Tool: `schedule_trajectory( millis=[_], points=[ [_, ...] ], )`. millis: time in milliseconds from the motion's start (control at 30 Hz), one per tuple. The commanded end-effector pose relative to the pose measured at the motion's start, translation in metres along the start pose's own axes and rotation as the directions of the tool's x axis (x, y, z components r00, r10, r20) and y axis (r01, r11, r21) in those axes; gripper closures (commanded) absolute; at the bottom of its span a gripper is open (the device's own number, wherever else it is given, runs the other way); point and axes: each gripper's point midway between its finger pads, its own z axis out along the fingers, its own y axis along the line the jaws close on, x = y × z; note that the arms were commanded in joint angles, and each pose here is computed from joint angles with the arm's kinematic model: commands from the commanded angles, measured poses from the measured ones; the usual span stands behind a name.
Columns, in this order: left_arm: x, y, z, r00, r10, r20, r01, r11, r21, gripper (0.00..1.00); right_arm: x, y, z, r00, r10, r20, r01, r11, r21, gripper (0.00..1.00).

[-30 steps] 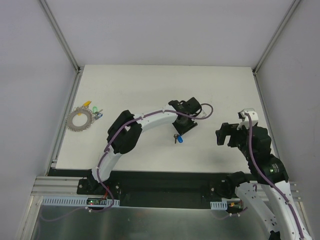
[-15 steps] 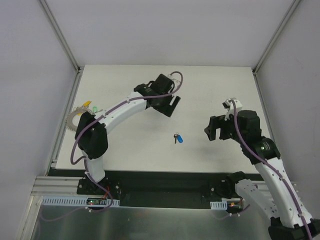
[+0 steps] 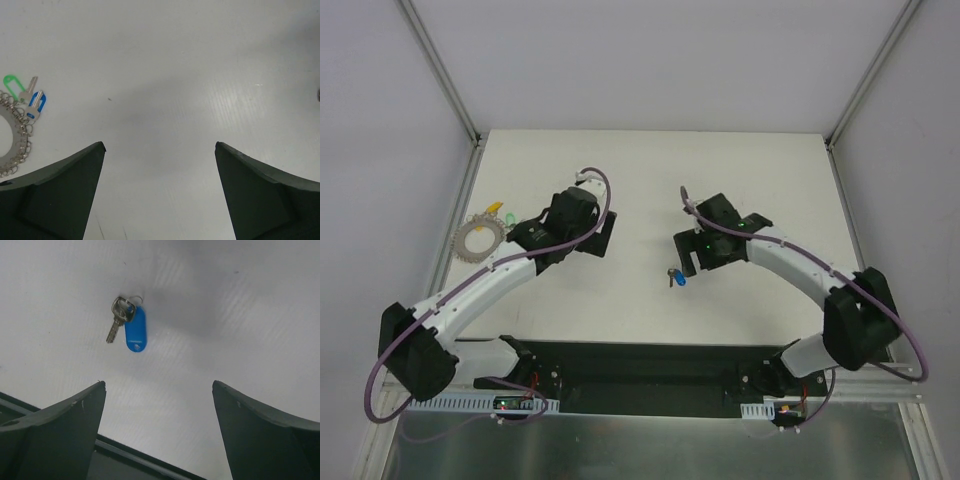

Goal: Put the keys on the keyring

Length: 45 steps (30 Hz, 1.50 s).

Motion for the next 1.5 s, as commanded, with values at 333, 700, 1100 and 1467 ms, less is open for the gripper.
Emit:
schedule_trajectory(
  millis=[333,700,1100,1467],
  points=[
    [0.002,0.041,-0.014,0.988,0.05,0.145,-0.028,0.988,-0.155,0.09,-0.003,0.046,0.076,0.99,0.012,-0.143,0.012,0.986,0.164,0.16],
    [0.002,0.043,-0.003,0.99,0.072,0.12,-0.049,0.982,-0.185,0.09,0.016,0.023,0.089,0.979,0.083,-0.184,-0.032,0.964,0.265,0.51],
    [0.005,0.035,0.005,0.992,0.068,0.102,-0.052,0.987,-0.154,0.09,0.033,-0.009,0.065,0.92,0.382,-0.09,-0.333,0.881,0.335,0.62],
    [0.003,0.034,0.0,0.99,0.061,0.124,-0.044,0.99,-0.136,0.09,-0.036,0.016,0.027,0.995,0.026,-0.092,-0.008,0.981,0.192,0.35]
  ],
)
